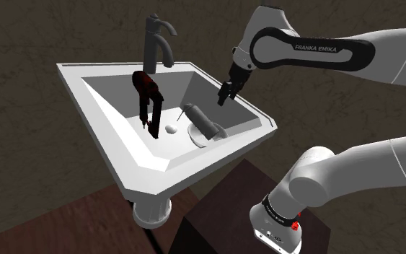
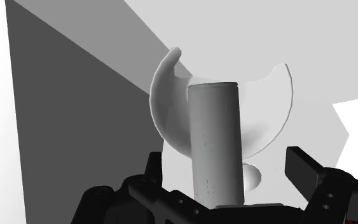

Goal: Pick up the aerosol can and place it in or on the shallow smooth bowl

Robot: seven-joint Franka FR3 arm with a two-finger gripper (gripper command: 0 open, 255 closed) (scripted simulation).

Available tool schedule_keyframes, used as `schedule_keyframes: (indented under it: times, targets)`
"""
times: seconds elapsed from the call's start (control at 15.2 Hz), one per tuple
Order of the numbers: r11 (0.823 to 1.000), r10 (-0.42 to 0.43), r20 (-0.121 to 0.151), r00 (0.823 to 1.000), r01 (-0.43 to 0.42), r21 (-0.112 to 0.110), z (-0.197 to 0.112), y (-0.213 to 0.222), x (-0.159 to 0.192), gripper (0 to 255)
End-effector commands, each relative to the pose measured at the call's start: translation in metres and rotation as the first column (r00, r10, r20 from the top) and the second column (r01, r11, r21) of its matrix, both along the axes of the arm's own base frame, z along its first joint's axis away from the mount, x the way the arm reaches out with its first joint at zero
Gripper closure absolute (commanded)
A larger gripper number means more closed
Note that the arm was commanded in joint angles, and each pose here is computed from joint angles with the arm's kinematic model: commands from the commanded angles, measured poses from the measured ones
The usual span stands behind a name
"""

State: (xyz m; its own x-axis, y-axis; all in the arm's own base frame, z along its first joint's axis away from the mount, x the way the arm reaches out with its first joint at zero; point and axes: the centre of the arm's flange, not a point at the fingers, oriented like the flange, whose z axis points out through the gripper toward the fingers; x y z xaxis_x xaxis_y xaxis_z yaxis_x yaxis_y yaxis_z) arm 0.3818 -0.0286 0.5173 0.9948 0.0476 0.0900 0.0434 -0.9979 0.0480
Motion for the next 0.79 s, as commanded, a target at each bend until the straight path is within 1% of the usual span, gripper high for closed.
schedule_keyframes:
  times: [0.0,0.26,0.73]
  targets:
    - [1.000,-0.001,-0.002,1.000,0.001,0.000,0.001,0.000,-0.002,0]
    - [1.000,-0.001,-0.002,1.000,0.001,0.000,0.051,0.002,-0.007,0]
    - [1.000,-0.001,-0.002,1.000,0.001,0.000,0.051,0.002,-0.007,0]
